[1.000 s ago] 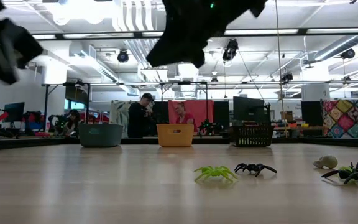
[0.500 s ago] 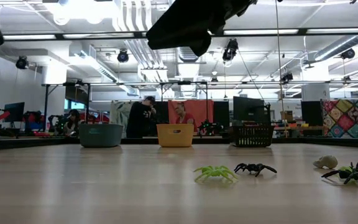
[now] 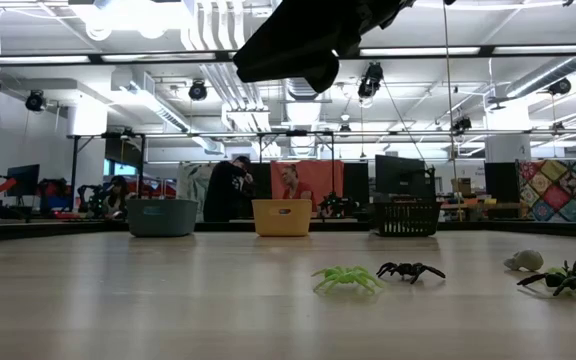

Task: Sort Halloween decoration
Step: Put the green spider toy into the black bin

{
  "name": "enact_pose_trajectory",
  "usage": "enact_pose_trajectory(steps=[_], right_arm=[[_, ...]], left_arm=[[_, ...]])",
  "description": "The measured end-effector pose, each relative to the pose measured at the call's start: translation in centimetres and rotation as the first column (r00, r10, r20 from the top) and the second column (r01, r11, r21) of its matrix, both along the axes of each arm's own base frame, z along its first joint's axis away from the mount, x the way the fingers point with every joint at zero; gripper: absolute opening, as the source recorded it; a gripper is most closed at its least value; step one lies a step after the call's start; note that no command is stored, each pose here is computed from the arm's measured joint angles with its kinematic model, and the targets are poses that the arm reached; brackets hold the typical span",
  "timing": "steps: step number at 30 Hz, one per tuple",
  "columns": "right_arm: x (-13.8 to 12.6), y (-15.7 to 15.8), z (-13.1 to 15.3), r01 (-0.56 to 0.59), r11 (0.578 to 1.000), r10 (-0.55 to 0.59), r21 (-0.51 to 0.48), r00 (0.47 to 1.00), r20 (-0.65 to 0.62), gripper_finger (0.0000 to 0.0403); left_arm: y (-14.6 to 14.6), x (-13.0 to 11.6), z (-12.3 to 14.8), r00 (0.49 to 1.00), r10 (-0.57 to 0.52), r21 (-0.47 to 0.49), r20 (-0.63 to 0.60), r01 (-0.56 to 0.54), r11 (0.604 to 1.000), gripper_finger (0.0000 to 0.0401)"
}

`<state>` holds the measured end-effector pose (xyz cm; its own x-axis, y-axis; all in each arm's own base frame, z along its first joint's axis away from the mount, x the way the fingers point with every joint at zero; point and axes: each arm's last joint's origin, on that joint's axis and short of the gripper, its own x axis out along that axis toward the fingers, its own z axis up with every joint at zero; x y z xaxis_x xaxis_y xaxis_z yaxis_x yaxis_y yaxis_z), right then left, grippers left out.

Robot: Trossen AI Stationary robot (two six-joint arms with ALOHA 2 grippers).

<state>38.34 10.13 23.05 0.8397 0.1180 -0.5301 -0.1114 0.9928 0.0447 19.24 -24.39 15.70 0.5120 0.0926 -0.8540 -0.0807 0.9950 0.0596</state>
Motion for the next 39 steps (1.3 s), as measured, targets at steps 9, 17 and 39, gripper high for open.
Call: enact_pose_trajectory(steps=[9, 17, 39], right_arm=[[0.0, 0.0, 0.1, 0.000, 1.000, 0.000, 0.002, 1.000, 0.007, 0.0091], [0.1, 0.0, 0.1, 0.002, 1.000, -0.002, 0.004, 1.000, 0.011, 0.0091], [0.1, 0.0, 0.1, 0.004, 1.000, -0.004, 0.002, 1.000, 0.014, 0.0091]], left_arm=[[-0.2, 0.1, -1.6, 0.996, 0.076, -0.008, -0.035, -0.076, 0.997, 0.0151], [-0.3, 0.1, -2.6, 0.991, 0.119, -0.011, -0.057, -0.120, 0.993, 0.0121], [0.0, -0.2, -2.7, 0.988, 0.138, 0.024, -0.076, -0.136, 0.990, 0.0000]])
